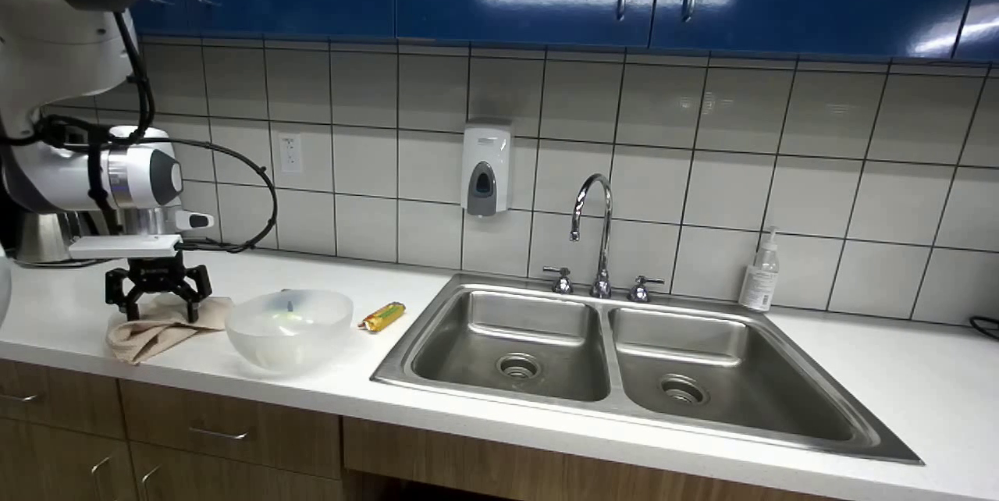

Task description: Put the towel in the bowl.

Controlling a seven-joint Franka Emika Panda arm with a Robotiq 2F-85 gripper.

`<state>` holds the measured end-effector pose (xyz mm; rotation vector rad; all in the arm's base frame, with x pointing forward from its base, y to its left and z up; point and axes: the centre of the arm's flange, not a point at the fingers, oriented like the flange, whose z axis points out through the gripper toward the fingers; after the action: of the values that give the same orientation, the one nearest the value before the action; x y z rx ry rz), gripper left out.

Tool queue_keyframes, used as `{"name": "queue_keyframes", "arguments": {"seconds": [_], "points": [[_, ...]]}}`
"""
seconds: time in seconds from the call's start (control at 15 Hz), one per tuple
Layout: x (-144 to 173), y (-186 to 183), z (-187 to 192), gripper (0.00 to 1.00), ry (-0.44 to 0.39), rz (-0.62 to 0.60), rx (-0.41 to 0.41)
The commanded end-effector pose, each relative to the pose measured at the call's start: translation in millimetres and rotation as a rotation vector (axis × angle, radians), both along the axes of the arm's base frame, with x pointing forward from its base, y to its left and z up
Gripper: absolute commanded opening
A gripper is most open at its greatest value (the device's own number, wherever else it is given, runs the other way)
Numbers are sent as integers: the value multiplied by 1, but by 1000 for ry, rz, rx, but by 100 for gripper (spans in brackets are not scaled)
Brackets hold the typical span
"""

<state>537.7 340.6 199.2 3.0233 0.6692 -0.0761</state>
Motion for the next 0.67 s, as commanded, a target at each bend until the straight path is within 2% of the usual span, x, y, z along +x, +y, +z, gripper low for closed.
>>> {"name": "queue_keyframes", "arguments": {"seconds": [0.0, 0.6], "points": [[14, 7, -7, 100, 0, -19, -8], [15, 8, -25, 100, 29, -20, -4]]}}
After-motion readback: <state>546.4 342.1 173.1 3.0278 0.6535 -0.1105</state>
